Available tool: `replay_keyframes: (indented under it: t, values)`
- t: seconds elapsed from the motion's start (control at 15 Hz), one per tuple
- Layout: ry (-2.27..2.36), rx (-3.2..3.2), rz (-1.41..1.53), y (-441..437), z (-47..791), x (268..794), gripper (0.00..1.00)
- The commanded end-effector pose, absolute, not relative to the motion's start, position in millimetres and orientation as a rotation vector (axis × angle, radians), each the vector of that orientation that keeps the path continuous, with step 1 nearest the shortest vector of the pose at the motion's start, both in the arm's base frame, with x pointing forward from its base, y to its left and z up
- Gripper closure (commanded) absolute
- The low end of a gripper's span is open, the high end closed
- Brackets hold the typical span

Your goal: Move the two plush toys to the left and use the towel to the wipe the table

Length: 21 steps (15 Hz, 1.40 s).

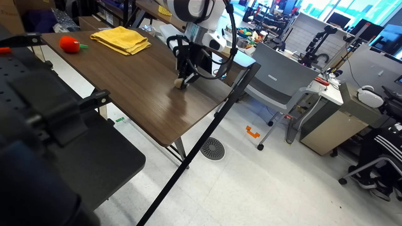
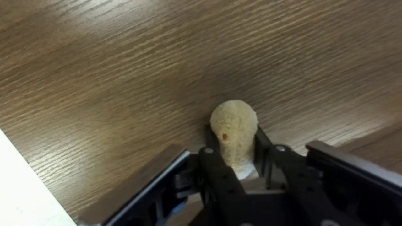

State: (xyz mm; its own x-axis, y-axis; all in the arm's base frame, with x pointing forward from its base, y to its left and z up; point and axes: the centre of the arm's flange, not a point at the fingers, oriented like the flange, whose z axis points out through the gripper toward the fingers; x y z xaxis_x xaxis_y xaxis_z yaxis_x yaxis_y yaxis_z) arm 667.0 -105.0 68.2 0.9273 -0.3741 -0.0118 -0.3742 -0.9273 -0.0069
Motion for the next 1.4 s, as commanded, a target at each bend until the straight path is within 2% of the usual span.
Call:
replay_keyframes:
  t: [0.0, 0.13, 0.27, 0.73, 1.07, 1.33]
  values:
    - [0.553, -3.055, -0.001, -97.3, 80.1, 662.7, 0.98]
    - [0.496, -3.055, -0.012, -85.0, 93.6, 658.4, 0.95]
    - [0.358, -3.052, -0.04, -57.7, 118.3, 646.0, 0.97]
    - [-0.258, -2.968, -0.001, 87.3, 190.1, 595.7, 0.96]
    - [-0.447, -2.952, 0.198, 169.4, 159.1, 581.8, 0.96]
    - [-0.509, -2.974, 0.289, 185.7, 122.7, 570.7, 0.96]
